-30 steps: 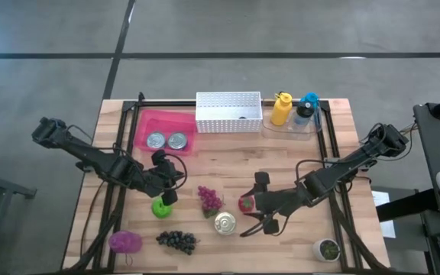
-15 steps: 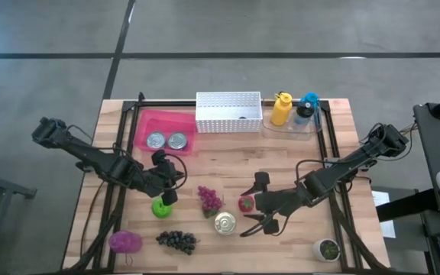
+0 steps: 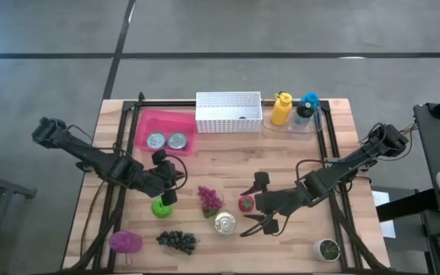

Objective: Pick & Place Food Item
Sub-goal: Put the red tomato into the white bin

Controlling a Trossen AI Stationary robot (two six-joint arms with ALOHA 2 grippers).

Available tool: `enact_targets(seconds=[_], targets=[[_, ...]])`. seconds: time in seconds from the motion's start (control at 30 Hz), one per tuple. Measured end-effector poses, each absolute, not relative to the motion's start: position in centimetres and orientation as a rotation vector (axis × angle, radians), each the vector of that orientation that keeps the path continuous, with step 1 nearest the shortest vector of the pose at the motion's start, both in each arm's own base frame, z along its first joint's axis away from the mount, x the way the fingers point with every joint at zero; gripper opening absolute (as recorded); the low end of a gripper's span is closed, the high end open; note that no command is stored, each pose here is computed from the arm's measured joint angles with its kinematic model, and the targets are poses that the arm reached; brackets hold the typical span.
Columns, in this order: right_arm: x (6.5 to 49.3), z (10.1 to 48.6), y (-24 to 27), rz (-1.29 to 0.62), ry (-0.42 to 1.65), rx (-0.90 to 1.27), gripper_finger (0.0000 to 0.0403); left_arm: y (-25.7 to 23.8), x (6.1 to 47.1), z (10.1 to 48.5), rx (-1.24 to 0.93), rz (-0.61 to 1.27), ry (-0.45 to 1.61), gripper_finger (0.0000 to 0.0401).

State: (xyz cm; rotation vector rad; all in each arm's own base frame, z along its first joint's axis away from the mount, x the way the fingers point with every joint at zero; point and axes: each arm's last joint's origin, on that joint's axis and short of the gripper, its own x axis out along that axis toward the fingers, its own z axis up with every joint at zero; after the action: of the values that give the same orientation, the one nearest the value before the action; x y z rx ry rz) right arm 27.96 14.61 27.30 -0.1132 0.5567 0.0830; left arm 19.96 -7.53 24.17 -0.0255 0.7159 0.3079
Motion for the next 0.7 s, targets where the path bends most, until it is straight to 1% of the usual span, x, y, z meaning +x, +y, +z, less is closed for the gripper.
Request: enact_targets(seconds=[0.23,0.43,0.7], targets=[[28.0,27.1,14.5,0.077,0.555,-0.102,0.0298,-7.5,20.0,24.2,-0.023,0.307,0.716,0.0038],[28.5,23.9,14.8,0.058,0.648,-0.065,0.0292,-7.5,20.0,24.2,-0.023,0.307,0.716,0.0038],[29.7,19.9,15.5,0.029,0.764,-0.086,0.0302,-7.5,20.0,24.2,-0.024,0.307,0.716,0.0038]])
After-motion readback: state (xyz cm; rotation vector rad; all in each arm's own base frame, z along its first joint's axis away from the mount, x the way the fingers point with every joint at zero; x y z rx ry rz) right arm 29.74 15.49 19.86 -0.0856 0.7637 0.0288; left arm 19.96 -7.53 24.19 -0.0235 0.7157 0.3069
